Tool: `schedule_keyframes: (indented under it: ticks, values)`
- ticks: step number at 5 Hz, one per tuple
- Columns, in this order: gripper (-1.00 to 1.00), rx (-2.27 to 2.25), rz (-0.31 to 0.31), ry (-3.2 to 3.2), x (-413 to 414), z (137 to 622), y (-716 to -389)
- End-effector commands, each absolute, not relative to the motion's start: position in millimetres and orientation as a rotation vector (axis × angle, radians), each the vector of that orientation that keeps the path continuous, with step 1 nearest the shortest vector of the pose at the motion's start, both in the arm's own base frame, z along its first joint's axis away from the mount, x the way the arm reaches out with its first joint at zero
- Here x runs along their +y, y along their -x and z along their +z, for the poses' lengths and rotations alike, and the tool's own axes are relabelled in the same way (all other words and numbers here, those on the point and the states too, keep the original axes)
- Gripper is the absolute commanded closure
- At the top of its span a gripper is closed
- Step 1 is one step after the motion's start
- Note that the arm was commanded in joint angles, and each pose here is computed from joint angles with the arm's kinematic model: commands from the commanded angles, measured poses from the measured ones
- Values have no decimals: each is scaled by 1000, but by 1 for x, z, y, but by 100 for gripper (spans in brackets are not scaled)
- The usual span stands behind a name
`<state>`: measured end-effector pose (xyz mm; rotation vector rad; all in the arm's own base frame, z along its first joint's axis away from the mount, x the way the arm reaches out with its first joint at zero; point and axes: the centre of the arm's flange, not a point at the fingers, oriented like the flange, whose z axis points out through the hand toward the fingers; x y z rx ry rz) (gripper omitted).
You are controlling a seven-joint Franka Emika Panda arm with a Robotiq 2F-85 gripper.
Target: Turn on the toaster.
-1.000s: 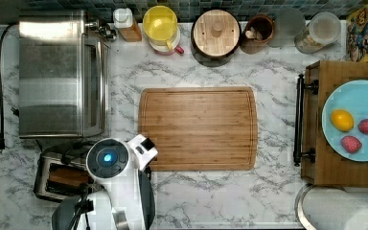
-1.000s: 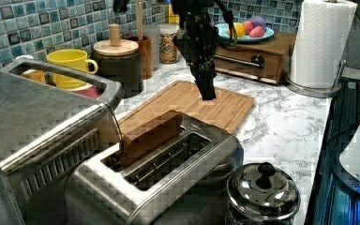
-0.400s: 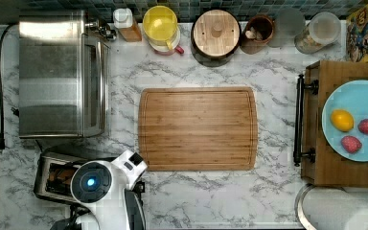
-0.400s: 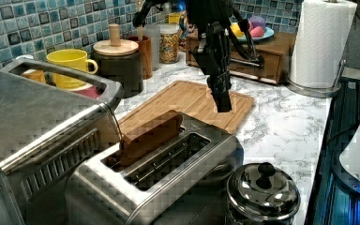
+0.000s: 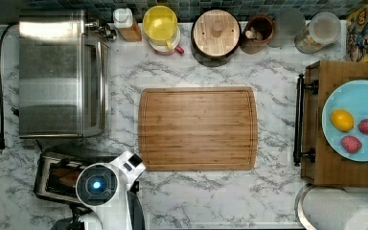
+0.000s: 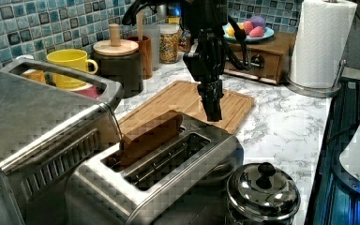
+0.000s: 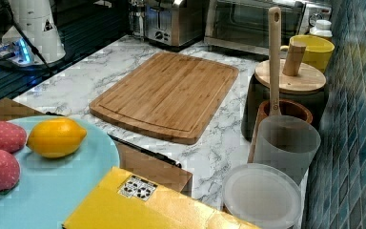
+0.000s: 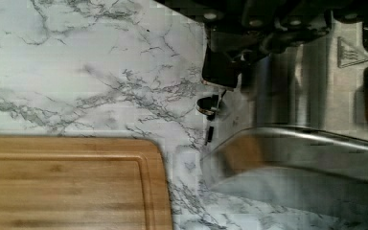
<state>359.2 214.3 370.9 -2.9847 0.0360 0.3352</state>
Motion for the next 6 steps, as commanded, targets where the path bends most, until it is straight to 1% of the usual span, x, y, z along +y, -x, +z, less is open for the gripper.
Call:
schedule_keyframes:
  ticks: [1,2,3,4,5,6]
  values:
    - [100,251,357,2908,184,362,-359]
    - [100,179,392,2872,195,370,-357]
    - [100,146,376,2881,201,369,-354]
    - [100,103,393,2873,208,366,-352]
    - [100,143,434,2918,208,339,-353]
    - [100,274,478,2971,198,301,-361]
